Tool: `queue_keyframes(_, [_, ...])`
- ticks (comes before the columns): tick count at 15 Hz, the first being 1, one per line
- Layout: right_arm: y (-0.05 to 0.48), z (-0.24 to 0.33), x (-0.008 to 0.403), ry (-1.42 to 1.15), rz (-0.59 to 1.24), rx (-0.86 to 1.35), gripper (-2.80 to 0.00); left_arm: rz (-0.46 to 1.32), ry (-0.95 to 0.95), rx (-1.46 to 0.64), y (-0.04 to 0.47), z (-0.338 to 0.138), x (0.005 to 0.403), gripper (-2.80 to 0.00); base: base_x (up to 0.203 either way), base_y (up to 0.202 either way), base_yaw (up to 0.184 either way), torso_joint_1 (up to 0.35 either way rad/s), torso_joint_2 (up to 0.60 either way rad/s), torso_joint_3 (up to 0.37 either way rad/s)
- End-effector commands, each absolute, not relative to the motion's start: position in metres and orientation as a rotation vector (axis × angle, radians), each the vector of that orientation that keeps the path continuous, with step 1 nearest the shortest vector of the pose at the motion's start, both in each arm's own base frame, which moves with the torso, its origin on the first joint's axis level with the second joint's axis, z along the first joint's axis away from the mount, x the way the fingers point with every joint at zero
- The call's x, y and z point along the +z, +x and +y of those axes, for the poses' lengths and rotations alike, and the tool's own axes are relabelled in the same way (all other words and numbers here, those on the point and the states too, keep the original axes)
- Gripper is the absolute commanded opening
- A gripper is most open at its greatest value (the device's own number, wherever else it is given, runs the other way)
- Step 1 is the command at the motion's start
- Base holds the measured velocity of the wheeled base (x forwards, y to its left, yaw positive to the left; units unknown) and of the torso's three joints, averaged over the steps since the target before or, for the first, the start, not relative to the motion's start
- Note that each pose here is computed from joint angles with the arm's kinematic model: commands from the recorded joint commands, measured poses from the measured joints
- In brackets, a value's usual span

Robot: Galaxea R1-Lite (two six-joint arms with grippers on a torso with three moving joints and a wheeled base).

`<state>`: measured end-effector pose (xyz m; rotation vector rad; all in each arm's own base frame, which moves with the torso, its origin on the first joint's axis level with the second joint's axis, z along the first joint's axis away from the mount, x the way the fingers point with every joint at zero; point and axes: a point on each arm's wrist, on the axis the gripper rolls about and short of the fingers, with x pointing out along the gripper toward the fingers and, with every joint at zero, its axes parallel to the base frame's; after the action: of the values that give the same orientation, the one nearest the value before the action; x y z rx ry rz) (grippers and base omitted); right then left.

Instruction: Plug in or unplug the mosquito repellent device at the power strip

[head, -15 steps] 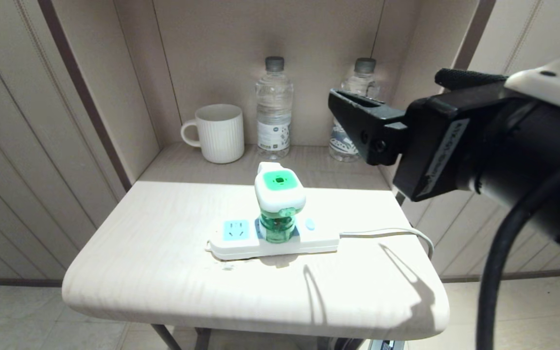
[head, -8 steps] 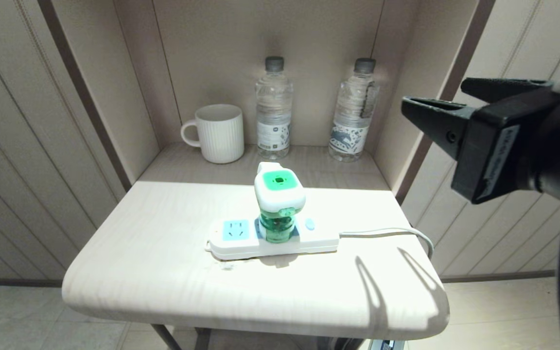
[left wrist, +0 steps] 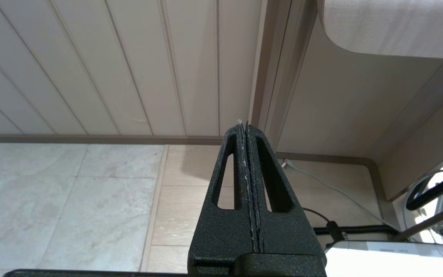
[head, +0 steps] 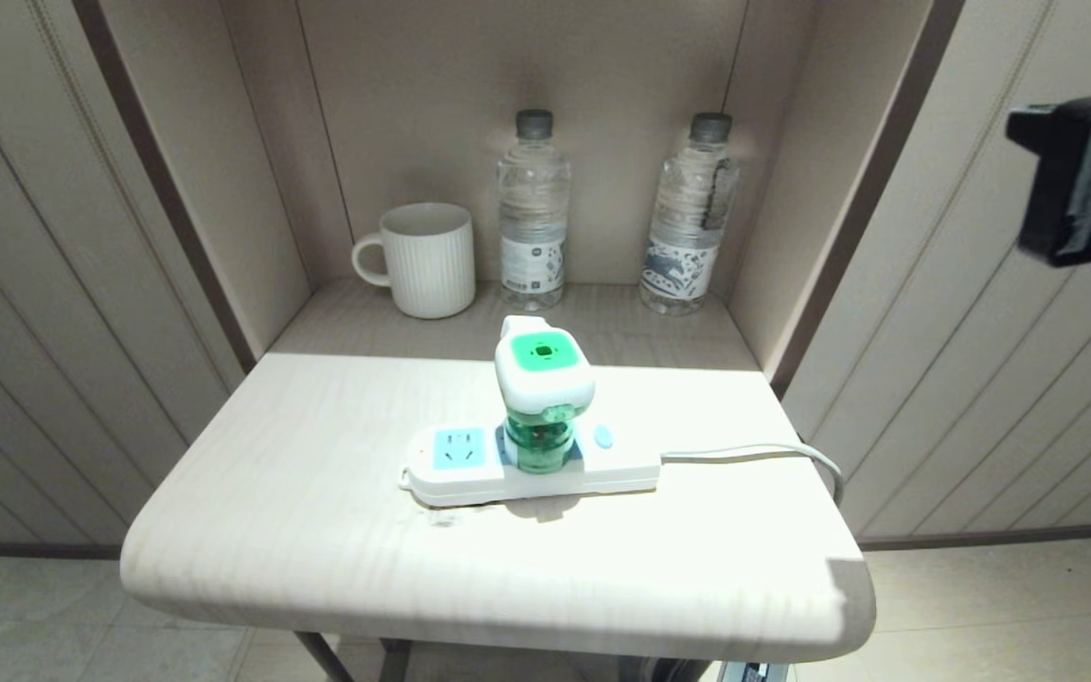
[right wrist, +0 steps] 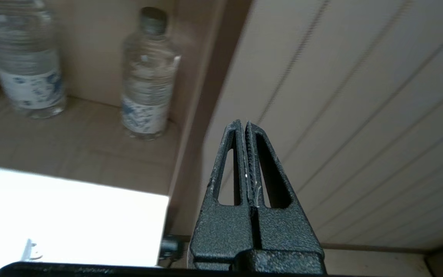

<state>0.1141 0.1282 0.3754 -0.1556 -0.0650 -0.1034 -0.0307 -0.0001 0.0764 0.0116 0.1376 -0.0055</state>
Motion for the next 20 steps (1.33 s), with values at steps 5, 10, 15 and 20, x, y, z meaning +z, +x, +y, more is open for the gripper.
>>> queue_keyframes(5, [0.079, 0.055, 0.412, -0.176, -0.039, -0.262, -2.8, 0.14, 0.012, -0.007, -0.031, 0.0, 0.076, -2.8, 0.0, 0.0, 0.0, 0.0, 0.0, 0.0])
queue_keyframes(10, [0.061, 0.027, 0.42, -0.186, -0.025, -0.356, -2.8, 0.14, 0.012, -0.005, -0.031, 0.0, 0.076, -2.8, 0.0, 0.0, 0.0, 0.0, 0.0, 0.0])
queue_keyframes(15, [0.036, -0.002, 0.435, -0.125, -0.066, -0.558, -2.8, 0.14, 0.012, -0.007, -0.031, 0.0, 0.076, -2.8, 0.0, 0.0, 0.0, 0.0, 0.0, 0.0])
queue_keyframes(20, [-0.018, -0.032, 0.435, -0.185, -0.01, -0.578, -2.8, 0.14, 0.012, -0.007, -0.031, 0.0, 0.076, -2.8, 0.0, 0.0, 0.0, 0.0, 0.0, 0.0])
